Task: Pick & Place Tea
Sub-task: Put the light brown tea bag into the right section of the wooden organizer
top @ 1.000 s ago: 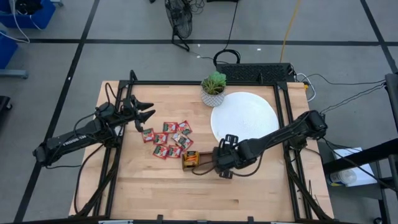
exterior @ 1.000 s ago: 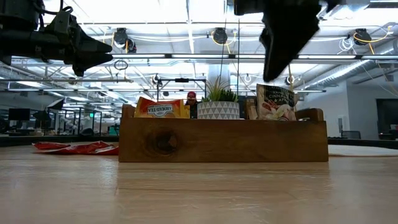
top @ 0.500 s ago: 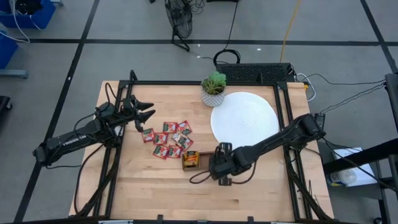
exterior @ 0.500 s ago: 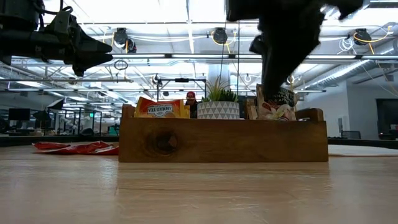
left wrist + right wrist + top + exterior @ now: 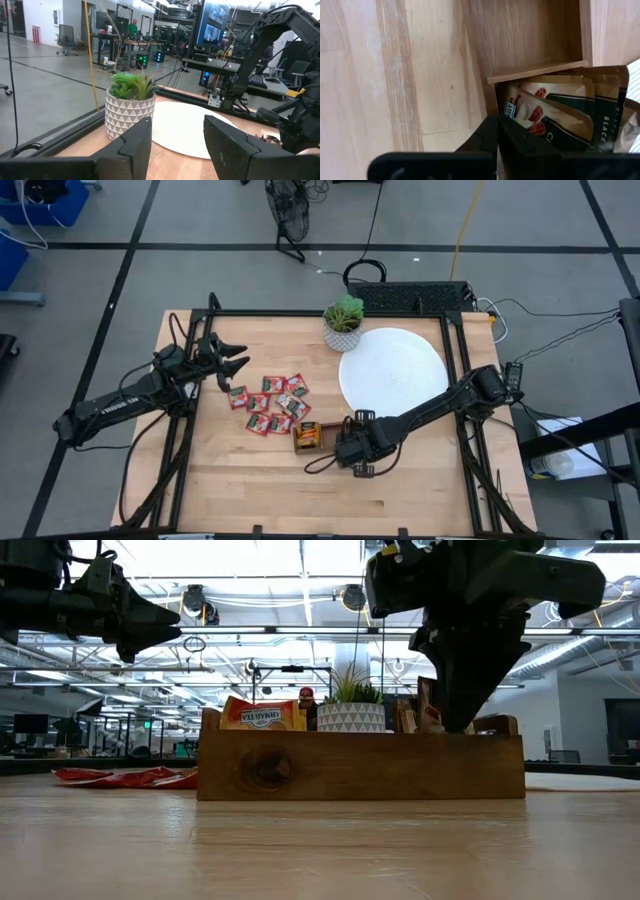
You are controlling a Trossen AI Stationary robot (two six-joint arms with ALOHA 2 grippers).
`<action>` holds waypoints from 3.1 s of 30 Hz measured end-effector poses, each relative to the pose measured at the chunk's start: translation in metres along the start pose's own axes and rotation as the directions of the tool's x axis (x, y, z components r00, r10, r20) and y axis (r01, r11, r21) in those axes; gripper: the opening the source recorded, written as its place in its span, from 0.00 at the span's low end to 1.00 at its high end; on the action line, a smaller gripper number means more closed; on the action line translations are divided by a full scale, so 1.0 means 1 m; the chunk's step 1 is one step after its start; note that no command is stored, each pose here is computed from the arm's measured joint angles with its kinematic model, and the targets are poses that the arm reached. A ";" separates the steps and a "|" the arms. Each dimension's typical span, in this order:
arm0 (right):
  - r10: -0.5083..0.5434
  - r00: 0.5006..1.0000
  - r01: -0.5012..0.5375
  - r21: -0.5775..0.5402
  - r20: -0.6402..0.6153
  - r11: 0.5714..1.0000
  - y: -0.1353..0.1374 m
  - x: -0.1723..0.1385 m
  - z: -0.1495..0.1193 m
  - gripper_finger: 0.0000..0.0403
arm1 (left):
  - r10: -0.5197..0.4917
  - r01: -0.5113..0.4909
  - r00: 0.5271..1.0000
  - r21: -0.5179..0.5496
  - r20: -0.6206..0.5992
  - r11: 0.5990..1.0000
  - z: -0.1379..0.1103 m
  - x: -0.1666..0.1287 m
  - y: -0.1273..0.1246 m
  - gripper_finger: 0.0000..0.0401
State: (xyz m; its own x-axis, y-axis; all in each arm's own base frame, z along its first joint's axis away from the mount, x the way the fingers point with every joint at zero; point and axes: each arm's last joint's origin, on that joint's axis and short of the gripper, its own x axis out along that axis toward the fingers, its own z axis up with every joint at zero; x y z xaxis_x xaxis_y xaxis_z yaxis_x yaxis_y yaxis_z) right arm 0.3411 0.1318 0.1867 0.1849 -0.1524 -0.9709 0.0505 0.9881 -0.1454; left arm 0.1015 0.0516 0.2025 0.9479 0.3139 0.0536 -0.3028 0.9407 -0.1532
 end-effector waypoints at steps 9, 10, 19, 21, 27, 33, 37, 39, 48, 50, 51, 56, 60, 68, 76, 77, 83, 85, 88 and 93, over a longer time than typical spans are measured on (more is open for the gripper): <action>-0.064 0.998 0.065 0.013 -0.028 0.998 -0.005 0.000 -0.004 0.00 | 0.000 0.000 1.000 0.000 0.000 1.000 0.000 0.000 0.000 0.45; -0.076 0.996 0.077 0.009 -0.044 0.997 -0.006 0.000 -0.006 0.00 | 0.000 0.000 1.000 0.000 0.000 1.000 0.000 0.000 0.000 0.45; -0.062 0.996 0.062 0.010 -0.066 0.998 -0.008 0.011 -0.002 0.00 | 0.000 0.000 1.000 0.000 0.000 1.000 0.000 0.000 0.000 0.45; -0.053 0.994 0.052 -0.008 -0.092 0.999 -0.006 0.020 -0.001 0.00 | 0.000 0.000 1.000 0.000 0.000 1.000 0.000 0.000 0.000 0.45; -0.065 0.989 0.065 -0.005 -0.135 0.998 -0.003 0.034 -0.002 0.00 | 0.000 0.000 1.000 0.000 0.000 1.000 0.000 0.000 0.000 0.45; -0.187 0.981 0.189 0.027 -0.048 0.982 0.004 0.031 -0.003 0.00 | 0.000 0.000 1.000 0.000 -0.001 1.000 0.000 0.000 0.000 0.45; -0.174 0.985 0.175 0.096 -0.016 0.980 0.007 0.033 0.000 0.00 | 0.000 0.000 1.000 0.000 0.000 1.000 0.000 0.000 0.000 0.45; -0.147 0.989 0.146 0.125 -0.004 0.981 0.008 0.034 0.002 0.00 | 0.000 0.000 1.000 0.000 0.000 1.000 0.000 0.000 0.000 0.45; -0.097 0.995 0.090 0.194 0.026 0.977 0.010 0.037 0.004 0.00 | 0.000 0.000 1.000 0.000 0.000 1.000 0.000 0.000 0.000 0.45; -0.075 0.997 0.068 0.215 0.024 0.974 0.011 0.042 0.002 0.00 | 0.000 0.000 1.000 0.000 0.000 1.000 0.000 0.000 0.000 0.45; -0.050 0.999 0.046 0.223 0.013 0.974 0.011 0.044 0.000 0.00 | 0.000 0.000 1.000 0.000 0.000 1.000 0.000 0.000 0.000 0.45; 0.014 1.000 -0.014 0.233 0.003 0.972 0.013 0.052 -0.004 0.00 | 0.000 0.000 1.000 0.000 0.000 1.000 0.000 0.000 0.000 0.45; 0.022 1.000 -0.027 0.232 0.021 0.972 0.013 0.047 -0.004 0.00 | 0.000 0.000 1.000 0.000 0.000 1.000 0.000 0.000 0.000 0.45; -0.026 0.992 -0.006 0.247 0.127 0.969 0.003 0.012 -0.004 0.00 | 0.000 0.000 1.000 0.000 0.000 1.000 0.000 0.000 0.000 0.45; -0.003 0.971 -0.053 0.226 0.241 0.973 0.003 0.000 0.005 0.00 | 0.000 0.000 1.000 0.000 0.000 1.000 0.000 0.000 0.000 0.45; 0.004 0.965 -0.064 0.222 0.261 0.973 0.003 -0.002 0.006 0.00 | 0.000 0.000 1.000 0.000 0.000 1.000 0.000 0.000 0.000 0.45; 0.054 0.911 -0.131 0.164 0.408 0.978 0.006 -0.013 0.019 0.00 | 0.000 0.000 1.000 0.000 0.000 1.000 0.000 0.000 0.000 0.45; 0.078 0.860 -0.154 0.111 0.504 0.982 0.006 -0.021 0.029 0.00 | 0.000 0.000 1.000 0.000 -0.002 1.000 0.000 0.000 0.000 0.45; 0.106 0.771 -0.147 0.013 0.628 0.989 0.007 -0.028 0.043 0.00 | 0.000 0.000 1.000 0.000 -0.001 1.000 0.000 0.000 0.000 0.45; 0.104 0.653 -0.018 -0.123 0.750 0.992 -0.002 -0.038 0.059 0.00 | 0.000 0.000 1.000 0.000 -0.002 1.000 0.000 0.000 0.000 0.45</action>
State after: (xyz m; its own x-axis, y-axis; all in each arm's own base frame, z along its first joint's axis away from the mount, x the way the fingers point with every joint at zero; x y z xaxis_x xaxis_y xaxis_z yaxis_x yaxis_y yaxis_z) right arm 0.3923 0.1339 0.2355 0.8619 -0.0131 -0.5068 -0.0734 0.9859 -0.1504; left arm 0.1015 0.0516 0.2023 0.9480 0.3139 0.0517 -0.3031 0.9405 -0.1536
